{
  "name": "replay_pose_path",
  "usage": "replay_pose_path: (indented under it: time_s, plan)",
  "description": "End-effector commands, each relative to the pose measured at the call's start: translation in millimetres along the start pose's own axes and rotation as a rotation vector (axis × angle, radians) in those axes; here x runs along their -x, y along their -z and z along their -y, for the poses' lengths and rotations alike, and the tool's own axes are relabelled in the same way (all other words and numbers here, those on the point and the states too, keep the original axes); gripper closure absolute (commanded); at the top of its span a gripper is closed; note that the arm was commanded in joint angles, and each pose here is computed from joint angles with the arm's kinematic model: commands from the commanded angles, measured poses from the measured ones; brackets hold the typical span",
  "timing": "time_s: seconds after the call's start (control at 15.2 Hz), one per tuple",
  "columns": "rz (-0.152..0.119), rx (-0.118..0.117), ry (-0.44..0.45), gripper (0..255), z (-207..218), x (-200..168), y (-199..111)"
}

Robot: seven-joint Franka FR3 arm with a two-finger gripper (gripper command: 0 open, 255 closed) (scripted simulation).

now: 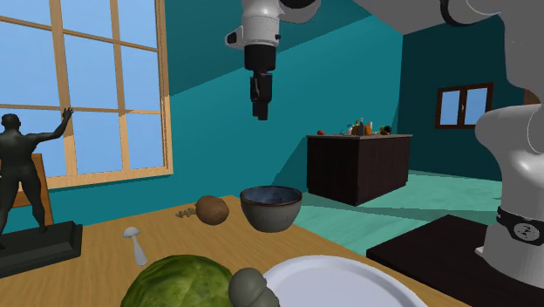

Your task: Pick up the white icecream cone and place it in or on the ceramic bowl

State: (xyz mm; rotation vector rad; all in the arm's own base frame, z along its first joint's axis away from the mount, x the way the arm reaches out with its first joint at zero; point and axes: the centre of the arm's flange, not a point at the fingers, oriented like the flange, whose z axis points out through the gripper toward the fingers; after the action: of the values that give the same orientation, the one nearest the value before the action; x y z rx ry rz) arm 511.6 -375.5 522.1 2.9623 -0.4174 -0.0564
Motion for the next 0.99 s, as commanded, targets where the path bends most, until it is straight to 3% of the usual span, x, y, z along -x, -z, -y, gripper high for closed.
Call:
replay_pose_path:
  time_s: [0.0, 0.92]
  plan:
    - [-0.008, -0.003, -0.036, 0, 22.0, 5.8, -10.1]
    - [-0.066, -0.027, -0.308, 0, 191.0, 21.2, -78.4]
